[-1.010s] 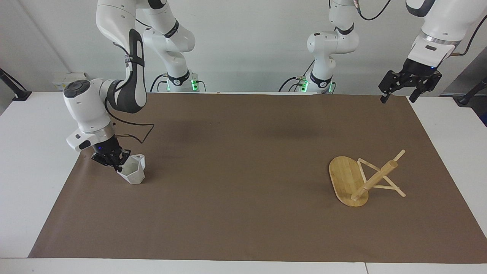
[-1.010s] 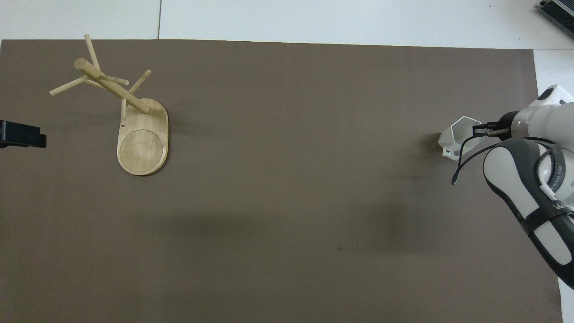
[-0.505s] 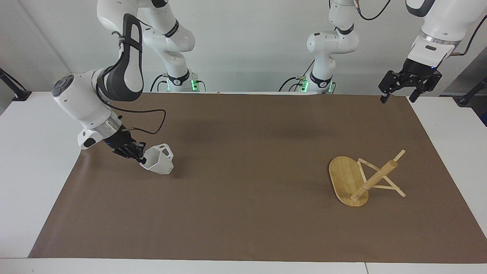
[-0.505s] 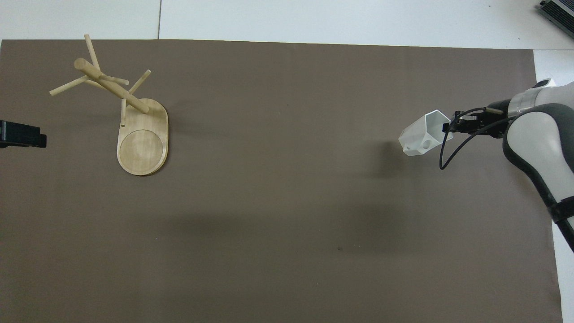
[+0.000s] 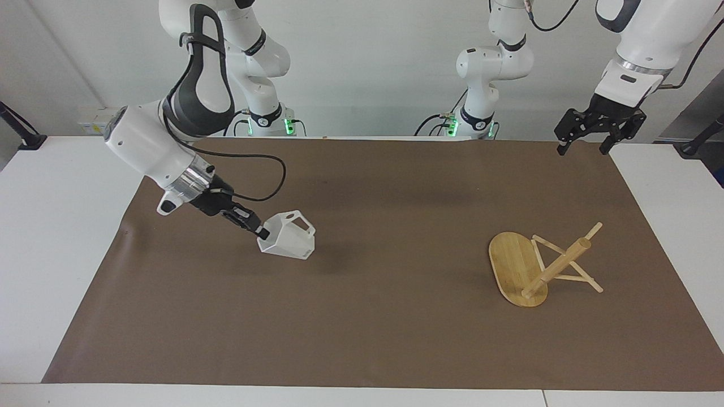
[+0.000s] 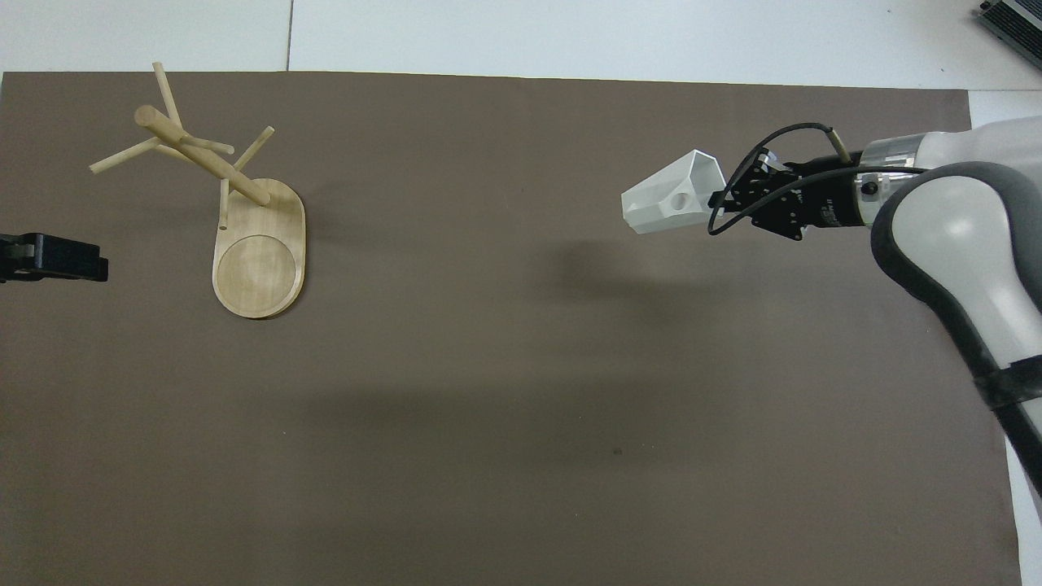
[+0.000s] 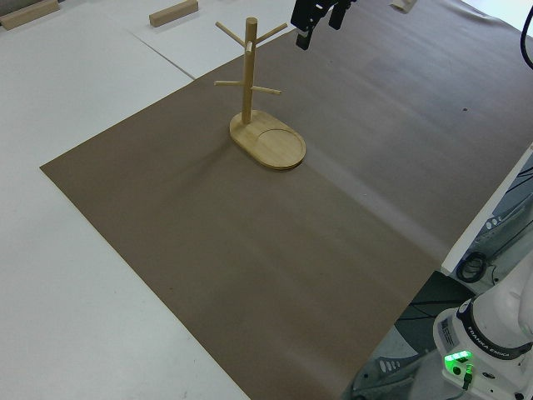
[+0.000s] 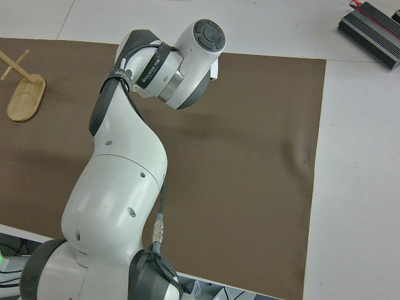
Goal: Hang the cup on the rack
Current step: 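Carry the cup with the right gripper toward the wooden mug tree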
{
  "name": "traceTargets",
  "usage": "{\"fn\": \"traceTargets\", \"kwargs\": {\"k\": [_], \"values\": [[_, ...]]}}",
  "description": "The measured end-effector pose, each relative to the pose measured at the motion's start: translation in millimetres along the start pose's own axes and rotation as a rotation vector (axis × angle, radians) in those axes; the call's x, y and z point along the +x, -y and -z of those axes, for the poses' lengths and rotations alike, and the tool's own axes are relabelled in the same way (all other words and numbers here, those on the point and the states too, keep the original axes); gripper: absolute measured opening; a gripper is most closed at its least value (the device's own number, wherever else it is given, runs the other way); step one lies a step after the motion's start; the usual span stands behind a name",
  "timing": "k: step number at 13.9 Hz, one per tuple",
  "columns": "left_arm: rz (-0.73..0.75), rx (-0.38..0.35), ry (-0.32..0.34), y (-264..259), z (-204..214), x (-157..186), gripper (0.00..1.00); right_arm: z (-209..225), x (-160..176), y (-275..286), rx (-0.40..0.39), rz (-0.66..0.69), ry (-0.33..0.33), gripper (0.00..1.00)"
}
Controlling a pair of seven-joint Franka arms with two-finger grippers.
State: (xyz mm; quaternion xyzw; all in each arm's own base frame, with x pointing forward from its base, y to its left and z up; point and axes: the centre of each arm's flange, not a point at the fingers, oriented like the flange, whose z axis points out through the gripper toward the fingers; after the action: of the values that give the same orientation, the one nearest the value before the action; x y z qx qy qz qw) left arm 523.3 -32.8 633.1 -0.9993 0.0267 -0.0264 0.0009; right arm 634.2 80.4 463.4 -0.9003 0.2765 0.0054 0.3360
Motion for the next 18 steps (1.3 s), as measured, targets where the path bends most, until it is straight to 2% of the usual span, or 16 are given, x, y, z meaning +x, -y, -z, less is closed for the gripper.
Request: {"fn": "traceTargets", "kwargs": {"k": [2, 7, 9, 12, 18], "values": [[0.000, -0.001, 0.019, -6, -8, -8, 1.00, -22, -26, 27, 0.061, -0.004, 0.046, 0.04], [0.006, -0.030, 0.015, -10, -10, -15, 1.00, -57, -76, 72, 0.209, -0.053, 0.162, 0.04], [0.004, -0.034, 0.007, -12, -11, -14, 1.00, -72, -99, 93, 0.272, -0.116, 0.172, 0.04], [-0.010, -0.054, -0.010, -23, -10, -13, 1.00, -93, -135, 120, 0.347, -0.193, 0.146, 0.04], [0.064, -0.125, -0.044, -34, -8, -9, 1.00, -122, -190, 144, 0.382, -0.234, 0.172, 0.04]]}}
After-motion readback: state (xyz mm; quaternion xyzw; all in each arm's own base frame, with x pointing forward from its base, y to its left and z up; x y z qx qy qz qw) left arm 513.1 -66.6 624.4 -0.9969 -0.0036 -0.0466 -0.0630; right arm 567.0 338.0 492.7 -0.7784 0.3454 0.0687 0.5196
